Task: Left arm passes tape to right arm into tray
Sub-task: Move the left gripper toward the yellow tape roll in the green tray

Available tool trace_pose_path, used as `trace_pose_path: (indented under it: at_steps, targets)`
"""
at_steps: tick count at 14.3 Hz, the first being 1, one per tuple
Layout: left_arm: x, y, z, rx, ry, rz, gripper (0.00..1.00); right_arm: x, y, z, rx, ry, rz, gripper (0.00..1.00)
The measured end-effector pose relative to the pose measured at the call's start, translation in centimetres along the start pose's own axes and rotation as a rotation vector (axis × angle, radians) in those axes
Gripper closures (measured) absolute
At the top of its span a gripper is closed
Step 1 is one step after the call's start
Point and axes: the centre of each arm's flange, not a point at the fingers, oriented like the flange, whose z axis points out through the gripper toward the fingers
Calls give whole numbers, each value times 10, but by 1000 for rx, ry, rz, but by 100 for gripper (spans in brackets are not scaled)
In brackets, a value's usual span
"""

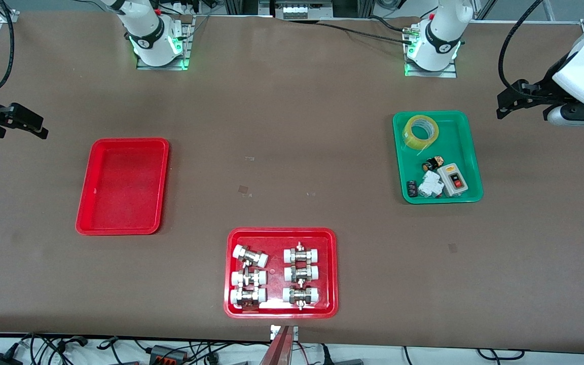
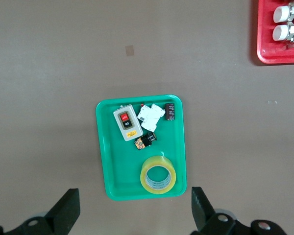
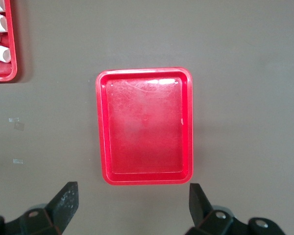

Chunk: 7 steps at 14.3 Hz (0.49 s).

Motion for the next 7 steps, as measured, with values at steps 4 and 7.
trace_pose_path:
  at_steps: [4, 7]
  targets:
    - [0, 0, 0, 0, -1, 0, 0, 0, 0, 0, 0, 0, 0, 0]
    - [-8, -1, 10, 6, -87, 0, 0, 0, 0, 0, 0, 0, 0, 0]
